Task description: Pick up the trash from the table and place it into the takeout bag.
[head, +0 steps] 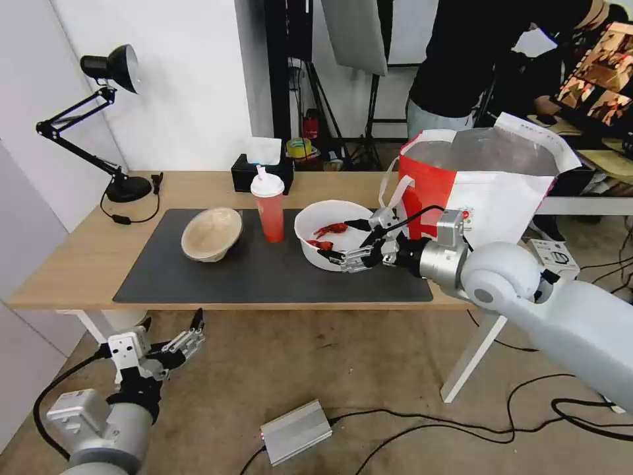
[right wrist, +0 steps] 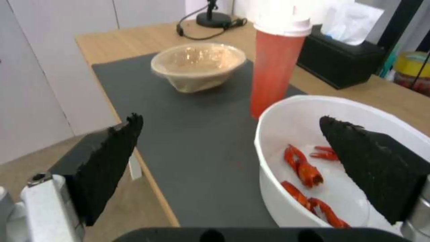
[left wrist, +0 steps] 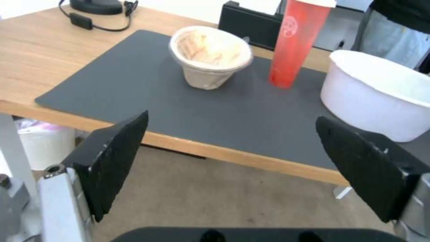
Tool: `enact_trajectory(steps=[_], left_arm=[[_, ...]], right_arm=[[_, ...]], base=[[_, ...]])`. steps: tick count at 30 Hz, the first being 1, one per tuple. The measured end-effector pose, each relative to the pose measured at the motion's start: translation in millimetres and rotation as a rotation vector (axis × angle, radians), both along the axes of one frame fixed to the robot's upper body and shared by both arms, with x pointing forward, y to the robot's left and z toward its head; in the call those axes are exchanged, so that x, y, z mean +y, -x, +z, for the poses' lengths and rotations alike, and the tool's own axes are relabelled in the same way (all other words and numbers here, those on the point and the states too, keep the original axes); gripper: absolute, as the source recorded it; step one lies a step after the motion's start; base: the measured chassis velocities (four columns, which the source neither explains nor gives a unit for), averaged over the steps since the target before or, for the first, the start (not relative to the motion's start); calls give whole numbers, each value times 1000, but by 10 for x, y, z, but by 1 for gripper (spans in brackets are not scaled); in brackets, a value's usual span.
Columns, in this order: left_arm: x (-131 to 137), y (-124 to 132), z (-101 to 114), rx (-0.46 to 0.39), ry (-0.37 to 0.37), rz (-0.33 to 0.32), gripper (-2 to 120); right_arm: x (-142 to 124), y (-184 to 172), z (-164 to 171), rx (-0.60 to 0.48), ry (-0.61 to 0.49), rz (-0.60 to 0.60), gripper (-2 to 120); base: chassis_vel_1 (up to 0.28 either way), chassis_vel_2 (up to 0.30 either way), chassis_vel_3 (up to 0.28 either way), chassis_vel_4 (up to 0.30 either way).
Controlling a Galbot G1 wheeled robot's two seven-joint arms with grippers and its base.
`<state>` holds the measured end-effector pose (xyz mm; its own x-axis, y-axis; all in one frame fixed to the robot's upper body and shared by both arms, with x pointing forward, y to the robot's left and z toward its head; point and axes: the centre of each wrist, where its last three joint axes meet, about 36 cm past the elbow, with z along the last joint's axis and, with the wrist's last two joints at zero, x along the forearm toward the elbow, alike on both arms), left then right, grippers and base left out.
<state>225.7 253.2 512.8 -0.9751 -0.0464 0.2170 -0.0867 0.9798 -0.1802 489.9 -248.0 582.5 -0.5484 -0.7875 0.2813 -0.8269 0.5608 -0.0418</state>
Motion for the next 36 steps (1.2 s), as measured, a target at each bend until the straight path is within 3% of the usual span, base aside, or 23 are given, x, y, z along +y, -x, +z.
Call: enact_trajectory(steps=[36], left_arm=[[-20, -4, -2, -6, 10, 14, 100]], right_arm=[[249, -425, 162, 32, 79, 61, 100]], base=[[0, 0, 0, 0]])
